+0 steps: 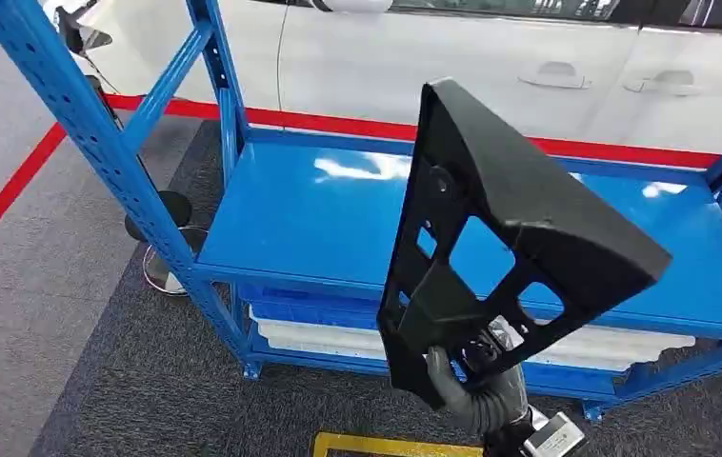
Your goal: Take the parts from the cabinet and place them on the table.
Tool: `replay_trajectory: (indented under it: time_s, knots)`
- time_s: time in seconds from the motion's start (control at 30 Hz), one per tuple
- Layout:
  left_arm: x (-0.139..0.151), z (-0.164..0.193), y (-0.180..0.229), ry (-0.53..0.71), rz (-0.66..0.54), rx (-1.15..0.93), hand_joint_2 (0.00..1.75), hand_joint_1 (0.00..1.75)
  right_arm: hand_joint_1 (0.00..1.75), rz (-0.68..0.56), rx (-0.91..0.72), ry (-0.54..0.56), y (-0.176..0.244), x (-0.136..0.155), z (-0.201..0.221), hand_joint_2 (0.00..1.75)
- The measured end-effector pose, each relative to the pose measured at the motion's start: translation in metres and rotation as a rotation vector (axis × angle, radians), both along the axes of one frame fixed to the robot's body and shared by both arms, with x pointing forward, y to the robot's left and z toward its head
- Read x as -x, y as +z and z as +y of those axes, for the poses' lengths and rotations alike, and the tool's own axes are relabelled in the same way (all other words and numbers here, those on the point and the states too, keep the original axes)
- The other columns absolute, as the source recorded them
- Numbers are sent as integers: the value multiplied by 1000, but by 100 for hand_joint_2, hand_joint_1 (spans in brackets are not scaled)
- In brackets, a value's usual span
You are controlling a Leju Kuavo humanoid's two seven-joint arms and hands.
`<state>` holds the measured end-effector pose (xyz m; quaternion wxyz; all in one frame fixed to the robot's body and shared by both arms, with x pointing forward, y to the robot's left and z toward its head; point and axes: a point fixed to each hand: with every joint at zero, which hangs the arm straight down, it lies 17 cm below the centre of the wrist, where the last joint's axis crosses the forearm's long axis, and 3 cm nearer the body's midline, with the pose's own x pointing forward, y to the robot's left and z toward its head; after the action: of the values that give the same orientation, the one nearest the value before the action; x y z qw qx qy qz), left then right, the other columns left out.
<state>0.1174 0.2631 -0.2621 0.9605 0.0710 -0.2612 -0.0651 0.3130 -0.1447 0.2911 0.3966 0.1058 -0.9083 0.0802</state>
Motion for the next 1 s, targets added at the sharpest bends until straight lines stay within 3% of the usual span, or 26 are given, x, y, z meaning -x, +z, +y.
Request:
replay_trajectory:
  time_s: [0.33, 0.63, 1.0]
  knots:
    - [3, 3, -1, 7, 8, -4, 0, 0, 175, -71, -26, 121, 7, 32, 12, 175]
    - [0, 6, -1, 17, 5, -8, 0, 0, 175, -55, -65, 242, -8, 61, 21, 175]
    - [2, 5, -1, 26, 12, -5, 0, 0, 175, 11, -77, 315, -30, 69, 28, 175]
